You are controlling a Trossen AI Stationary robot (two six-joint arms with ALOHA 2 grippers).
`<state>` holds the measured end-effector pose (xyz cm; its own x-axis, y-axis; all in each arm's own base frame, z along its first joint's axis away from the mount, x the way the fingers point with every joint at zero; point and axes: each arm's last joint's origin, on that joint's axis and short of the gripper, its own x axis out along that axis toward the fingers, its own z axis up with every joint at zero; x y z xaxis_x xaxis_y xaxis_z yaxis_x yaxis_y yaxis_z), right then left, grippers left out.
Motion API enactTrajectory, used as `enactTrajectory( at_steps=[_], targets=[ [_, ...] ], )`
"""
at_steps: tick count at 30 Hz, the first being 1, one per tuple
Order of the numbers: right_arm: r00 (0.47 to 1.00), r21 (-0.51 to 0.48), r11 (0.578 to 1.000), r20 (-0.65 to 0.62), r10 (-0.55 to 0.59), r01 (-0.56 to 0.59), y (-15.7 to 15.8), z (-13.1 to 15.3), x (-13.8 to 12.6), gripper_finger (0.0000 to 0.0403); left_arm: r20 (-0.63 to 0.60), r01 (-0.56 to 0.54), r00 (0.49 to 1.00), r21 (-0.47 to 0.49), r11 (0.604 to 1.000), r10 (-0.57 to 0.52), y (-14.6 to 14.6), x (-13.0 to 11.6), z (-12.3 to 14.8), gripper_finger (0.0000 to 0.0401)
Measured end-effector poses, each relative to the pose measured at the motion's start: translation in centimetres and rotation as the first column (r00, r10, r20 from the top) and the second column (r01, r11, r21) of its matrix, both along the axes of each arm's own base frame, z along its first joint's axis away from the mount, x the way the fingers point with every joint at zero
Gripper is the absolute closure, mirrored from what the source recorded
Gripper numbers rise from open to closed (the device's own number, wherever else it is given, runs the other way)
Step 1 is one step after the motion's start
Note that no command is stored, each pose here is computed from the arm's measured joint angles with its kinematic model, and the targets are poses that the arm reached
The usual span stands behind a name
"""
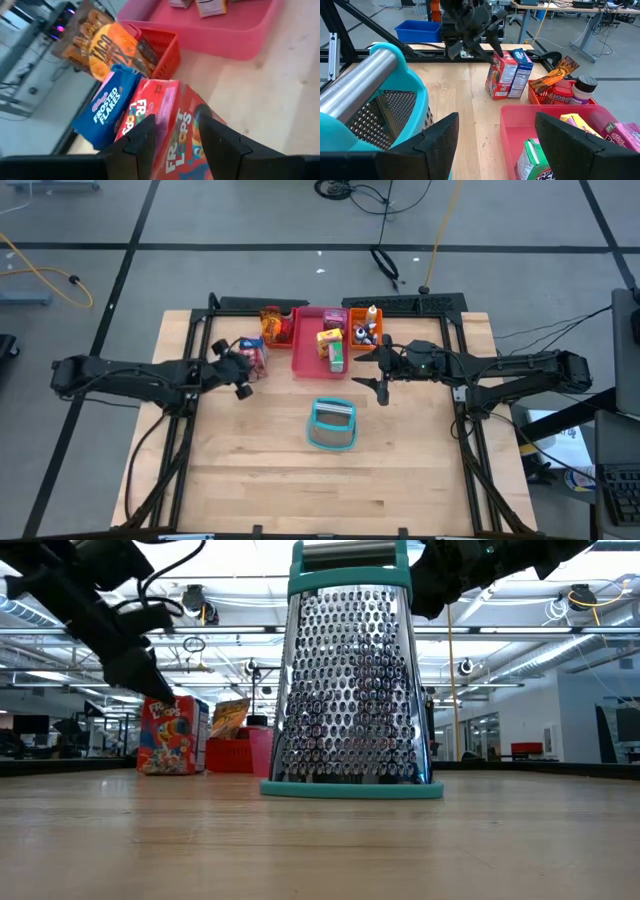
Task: Pick & Place Kitchen Items
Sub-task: Put the red cereal box into the pink bin
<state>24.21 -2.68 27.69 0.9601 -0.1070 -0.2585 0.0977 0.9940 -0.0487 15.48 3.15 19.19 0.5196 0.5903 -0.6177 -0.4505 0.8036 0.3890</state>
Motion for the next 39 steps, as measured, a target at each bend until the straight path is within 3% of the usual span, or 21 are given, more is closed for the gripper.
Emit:
enactTrajectory(
  at_steps=[7, 15, 23, 32, 39],
  targets=[
    [1.0, 0.0, 1.0, 0.0, -0.001, 0.001, 0.0, 0.0, 0.0, 0.0149, -0.13, -0.025, 0.991, 0.052, 0.998, 0.032, -0.1, 0.9, -1.6, 0.026],
    [1.0, -0.007, 1.0, -0.001, 0.0, 0.0, 0.0, 0.0, 0.0, 0.0149, -0.118, -0.013, 0.993, 0.069, 0.998, 0.022, -0.9, 1.3, -1.9, 0.0389],
    [1.0, -0.018, 1.0, -0.003, 0.003, -0.003, 0.0, 0.0, 0.0, 0.0149, -0.071, 0.035, 0.997, 0.06, 0.998, -0.031, -1.9, 2.1, 0.7, 0.0399],
    [0.999, -0.023, 1.0, 0.038, 0.002, -0.001, 0.0, -1.7, -0.3, 0.0149, 0.008, 0.069, 0.997, 0.15, 0.986, -0.071, -2.4, 3.6, 5.4, 0.0401],
    [0.99, -0.031, 1.0, 0.143, 0.005, 0.0, 0.0, -1.7, -0.4, 0.0149, 0.036, 0.117, 0.991, 0.239, 0.964, -0.129, -2.1, 5.2, 7.0, 0.0401]
  ],
)
